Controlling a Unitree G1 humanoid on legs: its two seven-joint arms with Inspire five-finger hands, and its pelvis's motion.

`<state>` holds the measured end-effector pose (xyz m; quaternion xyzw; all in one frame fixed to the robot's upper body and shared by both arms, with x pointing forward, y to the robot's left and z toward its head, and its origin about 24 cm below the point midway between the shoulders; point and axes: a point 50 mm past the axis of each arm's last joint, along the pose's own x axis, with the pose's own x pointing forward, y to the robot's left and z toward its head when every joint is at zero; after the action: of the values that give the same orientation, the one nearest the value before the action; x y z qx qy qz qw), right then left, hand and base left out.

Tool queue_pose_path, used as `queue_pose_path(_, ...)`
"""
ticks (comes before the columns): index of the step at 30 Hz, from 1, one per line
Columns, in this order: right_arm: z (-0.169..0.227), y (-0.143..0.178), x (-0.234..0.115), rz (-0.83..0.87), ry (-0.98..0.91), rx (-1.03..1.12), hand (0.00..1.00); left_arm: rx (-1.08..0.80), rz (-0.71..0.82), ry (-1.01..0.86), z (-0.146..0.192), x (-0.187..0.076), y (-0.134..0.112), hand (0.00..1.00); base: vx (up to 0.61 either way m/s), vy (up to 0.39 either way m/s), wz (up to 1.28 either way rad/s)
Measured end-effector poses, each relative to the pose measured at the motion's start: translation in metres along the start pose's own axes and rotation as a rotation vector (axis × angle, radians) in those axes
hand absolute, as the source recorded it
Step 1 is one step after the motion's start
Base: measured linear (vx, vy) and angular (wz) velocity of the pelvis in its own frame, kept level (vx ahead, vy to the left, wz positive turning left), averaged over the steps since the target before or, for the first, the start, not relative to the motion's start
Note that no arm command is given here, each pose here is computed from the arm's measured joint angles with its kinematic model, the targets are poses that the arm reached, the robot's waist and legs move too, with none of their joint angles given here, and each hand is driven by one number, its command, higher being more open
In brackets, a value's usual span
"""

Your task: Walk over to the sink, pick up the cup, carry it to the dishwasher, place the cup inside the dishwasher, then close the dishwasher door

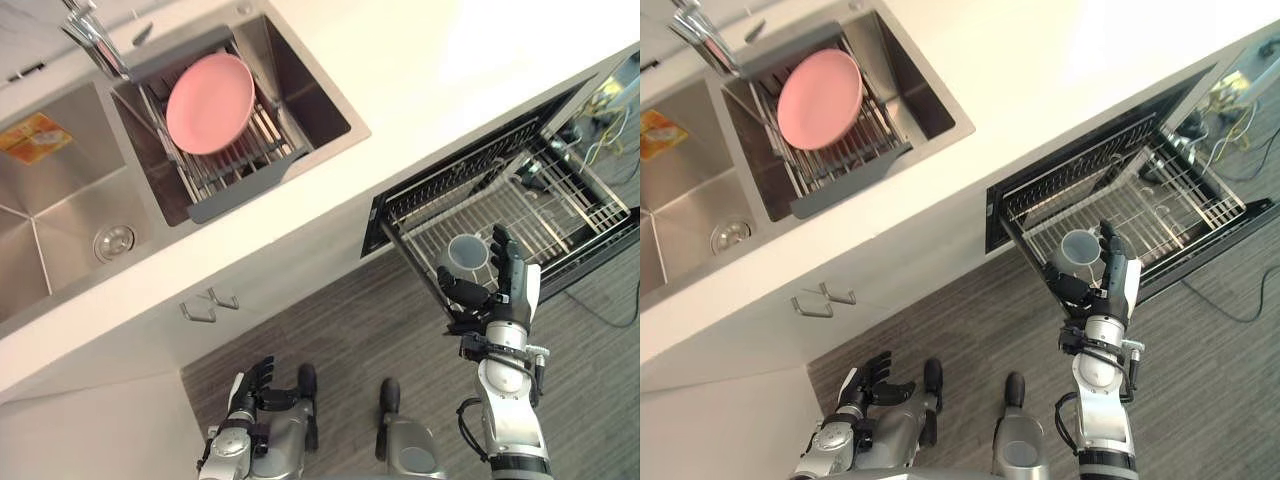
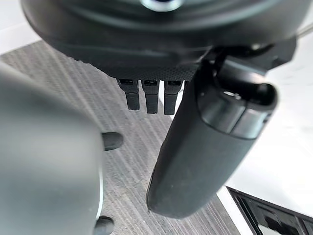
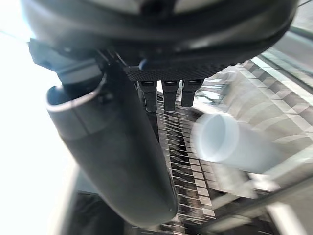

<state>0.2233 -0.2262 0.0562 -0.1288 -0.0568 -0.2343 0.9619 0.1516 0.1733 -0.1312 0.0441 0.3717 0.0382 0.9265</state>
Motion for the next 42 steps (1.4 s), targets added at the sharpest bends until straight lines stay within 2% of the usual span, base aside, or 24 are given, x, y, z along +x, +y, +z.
queue_pose_path(12, 0.035, 0.011, -0.008, 0.044, -0.158, 0.049, 0.9, 0.003, 0.02, 0.071, -0.018, -0.005, 0.005, 0.9, -0.01, -0.001, 0.0)
queue_pose_path(25, 0.064, 0.032, 0.0, 0.116, -0.291, 0.092, 0.9, 0.005, 0.042, 0.066, -0.018, -0.005, 0.012, 0.9, -0.04, -0.013, 0.3)
queue_pose_path(29, 0.071, 0.028, 0.009, 0.12, -0.348, 0.047, 0.9, -0.007, 0.052, 0.084, -0.021, -0.005, 0.013, 0.9, -0.01, 0.033, 0.68)
queue_pose_path(32, 0.077, 0.041, 0.011, 0.164, -0.378, 0.032, 0.9, -0.05, 0.075, 0.076, -0.019, -0.005, 0.016, 0.9, 0.08, 0.1, 0.13)
queue_pose_path(42, 0.063, 0.05, 0.018, 0.201, -0.338, -0.118, 0.9, -0.026, 0.078, 0.109, -0.026, -0.008, 0.023, 0.9, 0.24, 0.137, 0.4)
